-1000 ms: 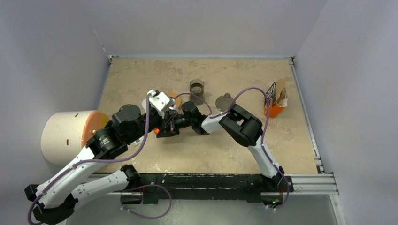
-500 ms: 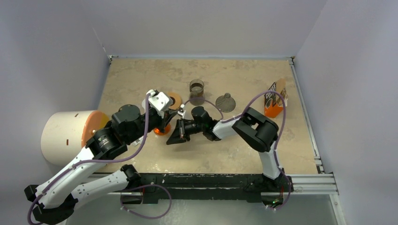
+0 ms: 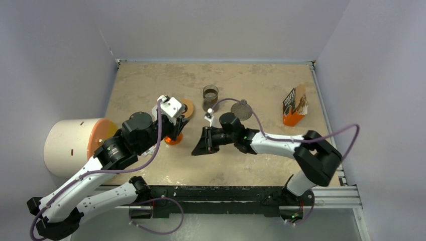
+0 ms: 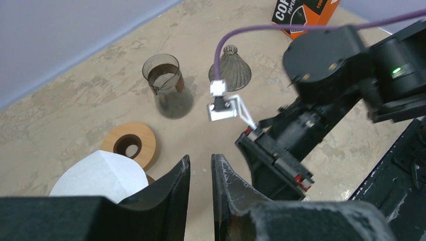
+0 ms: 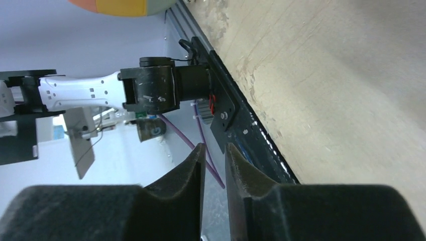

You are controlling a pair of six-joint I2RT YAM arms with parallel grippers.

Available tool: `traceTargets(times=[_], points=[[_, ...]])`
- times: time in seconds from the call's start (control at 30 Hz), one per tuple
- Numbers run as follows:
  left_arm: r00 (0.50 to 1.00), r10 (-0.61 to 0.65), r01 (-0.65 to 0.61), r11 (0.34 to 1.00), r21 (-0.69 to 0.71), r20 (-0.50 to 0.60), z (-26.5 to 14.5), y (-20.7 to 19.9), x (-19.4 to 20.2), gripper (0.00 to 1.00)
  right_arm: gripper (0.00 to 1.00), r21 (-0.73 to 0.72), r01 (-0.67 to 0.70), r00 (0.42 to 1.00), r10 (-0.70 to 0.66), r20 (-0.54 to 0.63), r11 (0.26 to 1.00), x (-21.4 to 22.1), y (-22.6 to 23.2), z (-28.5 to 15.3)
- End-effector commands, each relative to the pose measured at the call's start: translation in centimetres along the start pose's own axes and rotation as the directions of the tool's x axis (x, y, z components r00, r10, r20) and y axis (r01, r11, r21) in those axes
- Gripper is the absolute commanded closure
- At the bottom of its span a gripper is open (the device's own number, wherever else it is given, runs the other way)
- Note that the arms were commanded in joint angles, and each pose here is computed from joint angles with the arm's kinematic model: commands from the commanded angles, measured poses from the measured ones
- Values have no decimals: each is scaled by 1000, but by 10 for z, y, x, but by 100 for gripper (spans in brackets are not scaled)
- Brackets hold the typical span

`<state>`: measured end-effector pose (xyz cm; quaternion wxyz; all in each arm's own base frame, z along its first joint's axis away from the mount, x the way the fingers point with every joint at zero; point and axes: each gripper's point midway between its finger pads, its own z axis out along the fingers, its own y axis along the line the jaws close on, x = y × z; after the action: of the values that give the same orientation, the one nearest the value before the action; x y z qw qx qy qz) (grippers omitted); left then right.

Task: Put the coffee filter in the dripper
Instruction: Move the coffee server to the center of the board, then pick up the coffee server from the center of the board.

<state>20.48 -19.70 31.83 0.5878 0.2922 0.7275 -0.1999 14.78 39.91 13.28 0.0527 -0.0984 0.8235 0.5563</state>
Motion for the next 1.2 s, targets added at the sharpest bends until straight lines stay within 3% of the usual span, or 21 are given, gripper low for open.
traceTargets(times=[0.0, 0.37, 0.67, 0.8, 1.17], points=[[999, -16, 17, 999, -39, 29, 1, 7, -6, 77, 72, 188, 113, 987, -132, 90, 976, -23, -1, -40], [1000, -17, 18, 999, -50, 26, 0, 9, -6, 58, 54, 528, 164, 888, -358, 288, 833, -106, 12, -130], [999, -24, 26, 998, -63, 35, -3, 12, -9, 41, 43, 744, 44, 802, -468, 372, 667, -174, 12, -178], [999, -31, 34, 996, -78, 44, -6, 14, -10, 21, 42, 793, -25, 790, -475, 389, 609, -199, 5, -184], [998, -34, 38, 996, -87, 48, -7, 16, -11, 13, 42, 803, -146, 787, -424, 448, 577, -253, -19, -165]])
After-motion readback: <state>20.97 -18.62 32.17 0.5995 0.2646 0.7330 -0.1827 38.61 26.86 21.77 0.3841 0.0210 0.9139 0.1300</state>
